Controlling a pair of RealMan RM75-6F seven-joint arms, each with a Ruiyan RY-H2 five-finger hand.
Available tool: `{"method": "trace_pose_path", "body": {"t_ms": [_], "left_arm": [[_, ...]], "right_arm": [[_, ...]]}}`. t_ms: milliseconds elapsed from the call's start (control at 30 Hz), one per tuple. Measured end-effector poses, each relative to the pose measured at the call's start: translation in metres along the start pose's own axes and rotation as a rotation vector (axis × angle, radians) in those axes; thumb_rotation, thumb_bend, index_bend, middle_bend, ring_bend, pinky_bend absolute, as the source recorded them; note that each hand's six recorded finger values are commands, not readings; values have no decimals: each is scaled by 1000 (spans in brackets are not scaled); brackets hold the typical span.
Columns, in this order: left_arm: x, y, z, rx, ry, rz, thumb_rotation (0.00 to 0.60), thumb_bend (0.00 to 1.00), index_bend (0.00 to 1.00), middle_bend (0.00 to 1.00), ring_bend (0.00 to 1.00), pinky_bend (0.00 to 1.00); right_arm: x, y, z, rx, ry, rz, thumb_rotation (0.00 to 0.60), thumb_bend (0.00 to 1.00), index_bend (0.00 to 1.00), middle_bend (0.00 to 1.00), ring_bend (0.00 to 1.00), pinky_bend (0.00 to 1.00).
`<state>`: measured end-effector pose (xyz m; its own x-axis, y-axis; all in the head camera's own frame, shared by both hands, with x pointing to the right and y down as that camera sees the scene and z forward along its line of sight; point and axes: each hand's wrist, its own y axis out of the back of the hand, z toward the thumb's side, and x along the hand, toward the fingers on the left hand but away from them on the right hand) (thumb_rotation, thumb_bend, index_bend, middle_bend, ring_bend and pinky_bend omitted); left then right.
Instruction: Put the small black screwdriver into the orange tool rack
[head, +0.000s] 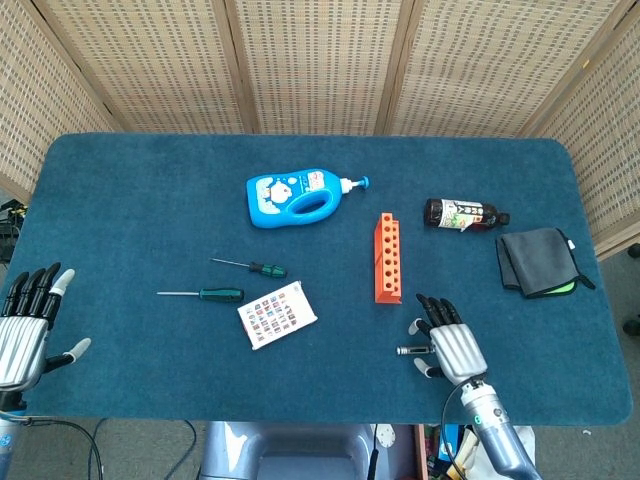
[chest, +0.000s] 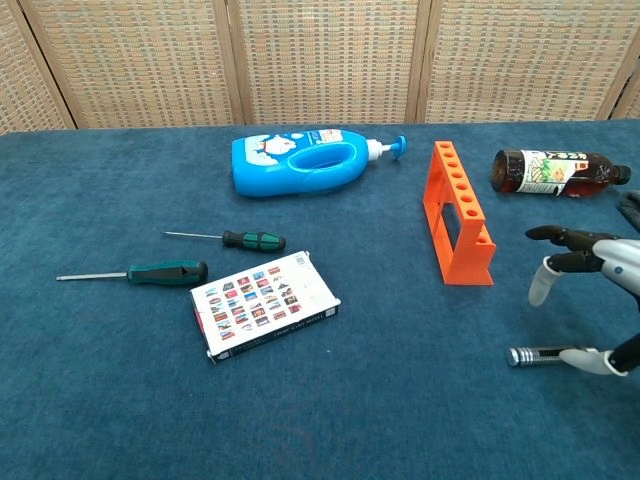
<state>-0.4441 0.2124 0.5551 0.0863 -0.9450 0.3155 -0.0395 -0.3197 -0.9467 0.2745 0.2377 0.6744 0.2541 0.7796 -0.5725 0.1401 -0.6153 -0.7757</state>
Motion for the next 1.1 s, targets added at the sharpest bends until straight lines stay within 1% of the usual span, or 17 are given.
{"method": "trace_pose_path", "body": {"t_ms": [267,533,833,1100], "left_arm": [[0,-1,0,1,0,-2,600,0,0,0,0,0],[1,-2,0,5,0,-4,600,0,0,0,0,0],[2,-4,1,7,-2,-9,600,0,0,0,0,0],[2,-6,2,10,-3,-14,600,0,0,0,0,0]], "right_arm": [[-5,-8,-5,-13,-22,17,600,229,400,0,0,0],[-12,-8,-4,-31,-25,9,600,229,404,0,0,0],[-13,-14,-7,-33,-44,28,600,229,414,0,0,0],[-13,-17,-3,-55,-45,27,600,229,424,0,0,0]]}}
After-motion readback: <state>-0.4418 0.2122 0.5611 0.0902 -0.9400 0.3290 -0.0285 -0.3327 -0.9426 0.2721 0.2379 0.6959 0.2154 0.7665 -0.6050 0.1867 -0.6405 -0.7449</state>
